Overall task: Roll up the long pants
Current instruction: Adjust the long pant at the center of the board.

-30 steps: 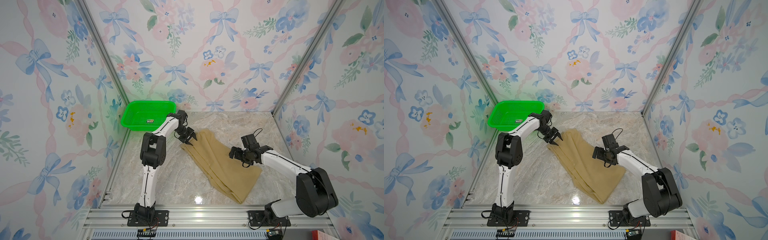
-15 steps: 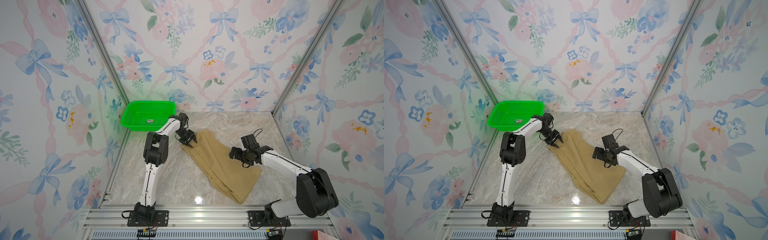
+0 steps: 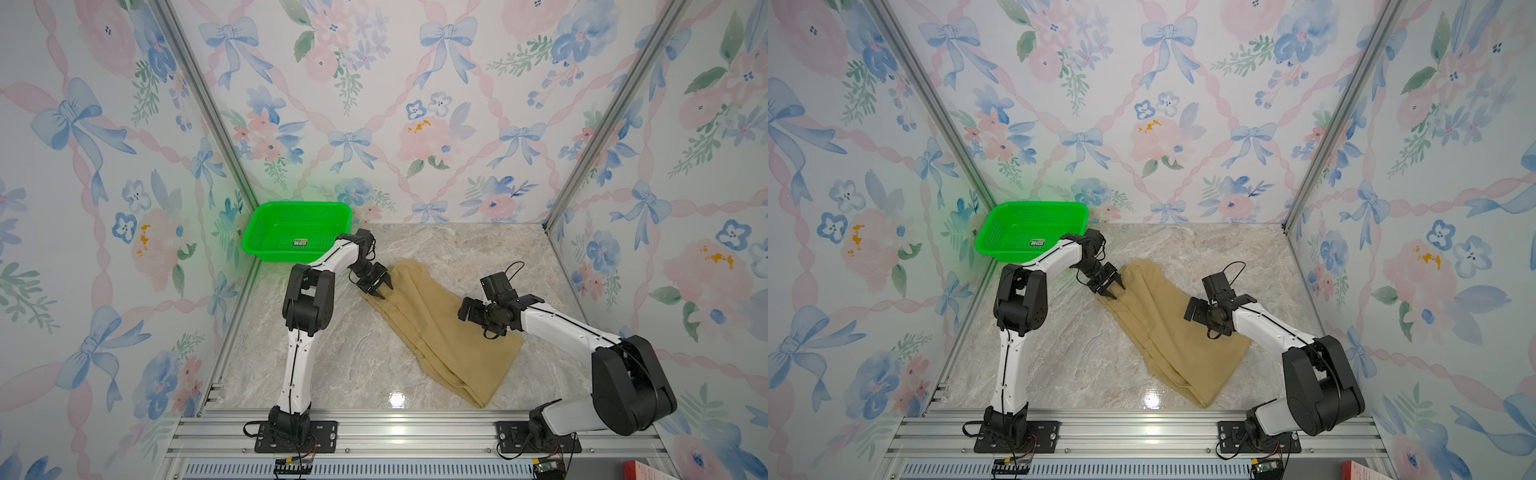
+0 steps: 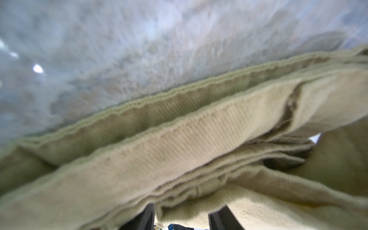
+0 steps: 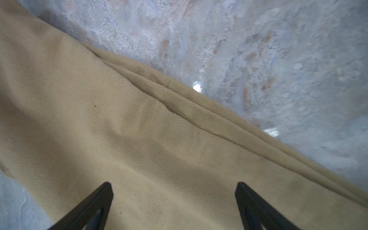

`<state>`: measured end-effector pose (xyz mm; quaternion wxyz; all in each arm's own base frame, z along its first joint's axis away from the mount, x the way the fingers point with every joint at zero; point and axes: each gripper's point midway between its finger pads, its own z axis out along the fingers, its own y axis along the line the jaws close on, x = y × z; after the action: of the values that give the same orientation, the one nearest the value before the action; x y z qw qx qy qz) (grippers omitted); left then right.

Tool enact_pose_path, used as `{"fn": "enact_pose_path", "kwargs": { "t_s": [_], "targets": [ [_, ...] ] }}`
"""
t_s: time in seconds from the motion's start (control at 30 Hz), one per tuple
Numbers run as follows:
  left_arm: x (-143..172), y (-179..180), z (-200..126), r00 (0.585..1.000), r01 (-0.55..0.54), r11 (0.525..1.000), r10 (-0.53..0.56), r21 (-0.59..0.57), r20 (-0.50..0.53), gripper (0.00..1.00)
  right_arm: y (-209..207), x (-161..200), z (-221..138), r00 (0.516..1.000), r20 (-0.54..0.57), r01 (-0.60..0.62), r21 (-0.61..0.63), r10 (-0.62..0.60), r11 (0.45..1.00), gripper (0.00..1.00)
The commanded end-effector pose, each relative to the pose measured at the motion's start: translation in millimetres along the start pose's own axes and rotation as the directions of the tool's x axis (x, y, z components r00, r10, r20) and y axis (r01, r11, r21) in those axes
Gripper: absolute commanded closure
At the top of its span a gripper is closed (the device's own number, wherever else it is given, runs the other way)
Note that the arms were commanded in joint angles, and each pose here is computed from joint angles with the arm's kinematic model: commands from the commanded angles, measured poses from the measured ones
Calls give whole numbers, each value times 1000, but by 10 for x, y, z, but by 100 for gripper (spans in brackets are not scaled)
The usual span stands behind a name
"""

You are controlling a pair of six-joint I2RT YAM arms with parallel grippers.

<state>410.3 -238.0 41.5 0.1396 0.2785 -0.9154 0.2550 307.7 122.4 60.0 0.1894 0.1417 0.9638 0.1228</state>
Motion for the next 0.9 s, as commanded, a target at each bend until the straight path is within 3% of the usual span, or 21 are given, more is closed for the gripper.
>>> {"fn": "enact_pose_path", "kwargs": {
  "t_s": [0.0,0.1,0.23,0.47,0.5,0.57,0.6,0.7,0.73,0.77,0.83,0.87],
  "targets": [
    [14,317,68,1000,20,991,-18,-130,16,58,-5,33,30,1000,-1,-7,13,7,1000,0],
    [-24,438,81,999,24,982,-17,-188,36,69,12,31,18,1000,1,-4,9,4,1000,0],
    [-90,618,98,998,23,962,-6,-272,62,100,11,44,20,1000,-2,-3,10,3,1000,0],
    [-135,528,187,998,32,977,-18,-209,67,100,16,94,59,1000,-16,5,16,-5,1000,0],
    [-115,520,192,998,42,977,-31,-207,55,92,10,98,65,1000,-17,4,17,-4,1000,0],
    [-82,526,188,999,44,976,-37,-215,40,59,3,106,77,1000,-19,1,19,-1,1000,0],
    [-63,554,183,998,53,973,-45,-224,43,48,3,112,79,1000,-20,1,19,0,1000,0],
    [-37,579,140,997,58,973,-47,-223,57,43,9,105,75,1000,-16,1,15,-1,1000,0],
    [-45,580,114,997,52,973,-38,-227,67,48,9,110,80,1000,-17,3,16,-3,1000,0],
    [-59,577,94,997,42,972,-25,-229,77,72,6,109,83,1000,-17,1,16,-1,1000,0],
    [-90,582,65,995,37,971,-14,-235,102,100,-4,123,101,1000,-22,-2,19,2,1000,0],
    [-106,578,59,994,36,972,-12,-234,106,100,2,128,108,1000,-23,-1,17,2,1000,0]
  ]
}}
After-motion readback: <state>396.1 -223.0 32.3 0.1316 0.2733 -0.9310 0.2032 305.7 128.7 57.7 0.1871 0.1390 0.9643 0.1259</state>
